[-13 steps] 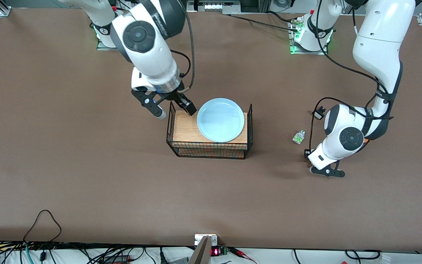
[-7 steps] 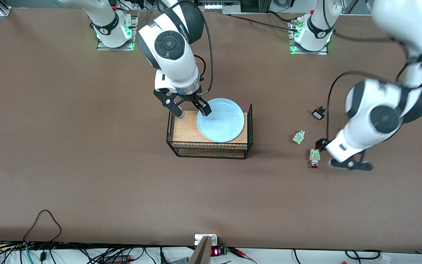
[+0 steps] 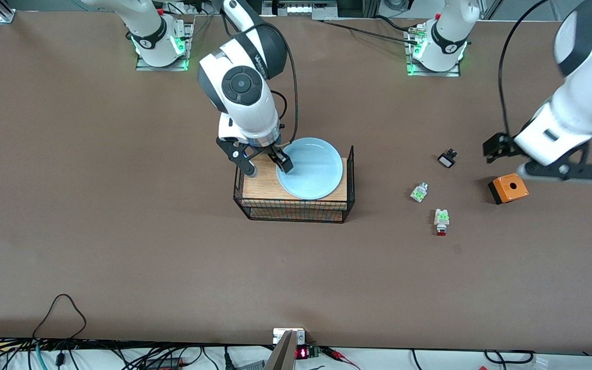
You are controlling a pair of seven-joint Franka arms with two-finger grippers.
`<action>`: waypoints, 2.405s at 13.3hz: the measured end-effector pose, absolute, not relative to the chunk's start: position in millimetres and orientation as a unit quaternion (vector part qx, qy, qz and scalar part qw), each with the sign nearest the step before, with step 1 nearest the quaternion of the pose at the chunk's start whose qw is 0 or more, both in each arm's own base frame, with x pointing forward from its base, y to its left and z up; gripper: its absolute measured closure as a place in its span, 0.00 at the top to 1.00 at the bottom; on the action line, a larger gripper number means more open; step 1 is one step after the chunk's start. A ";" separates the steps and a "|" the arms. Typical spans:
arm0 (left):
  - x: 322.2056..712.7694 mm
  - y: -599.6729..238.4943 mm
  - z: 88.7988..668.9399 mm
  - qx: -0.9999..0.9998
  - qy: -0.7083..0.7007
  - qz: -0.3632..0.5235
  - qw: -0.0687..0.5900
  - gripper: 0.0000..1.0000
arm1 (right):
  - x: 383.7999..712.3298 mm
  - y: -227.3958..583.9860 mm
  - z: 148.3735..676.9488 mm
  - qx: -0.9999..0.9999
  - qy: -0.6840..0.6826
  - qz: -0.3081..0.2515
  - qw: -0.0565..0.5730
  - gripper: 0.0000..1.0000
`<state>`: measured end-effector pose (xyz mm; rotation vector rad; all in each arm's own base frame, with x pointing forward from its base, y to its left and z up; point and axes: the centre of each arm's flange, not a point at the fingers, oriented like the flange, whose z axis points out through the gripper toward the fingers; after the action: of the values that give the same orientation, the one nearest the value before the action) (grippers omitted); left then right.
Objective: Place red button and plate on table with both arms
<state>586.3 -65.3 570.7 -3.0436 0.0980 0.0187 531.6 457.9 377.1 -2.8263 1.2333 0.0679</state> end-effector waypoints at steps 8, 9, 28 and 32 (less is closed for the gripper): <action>570.4 -61.4 595.7 -0.999 0.023 0.000 0.029 1.00 | 519.3 474.7 356.8 -0.922 0.387 0.026 0.019 1.00; 570.3 -62.5 595.4 -1.000 0.022 0.001 0.020 1.00 | 516.9 476.9 354.8 -0.922 0.385 0.026 0.017 1.00; 568.5 -30.5 608.2 -1.000 -0.010 0.010 -0.015 1.00 | 510.5 481.6 347.6 -0.917 0.394 0.053 0.023 0.09; 568.9 -30.4 611.8 -1.000 -0.011 0.006 -0.015 1.00 | 509.4 484.1 355.5 -0.921 0.384 0.050 0.030 0.03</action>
<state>568.9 -30.4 611.8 -3.1714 -0.0342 0.0191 509.4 484.1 355.5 -2.8399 1.1843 0.1536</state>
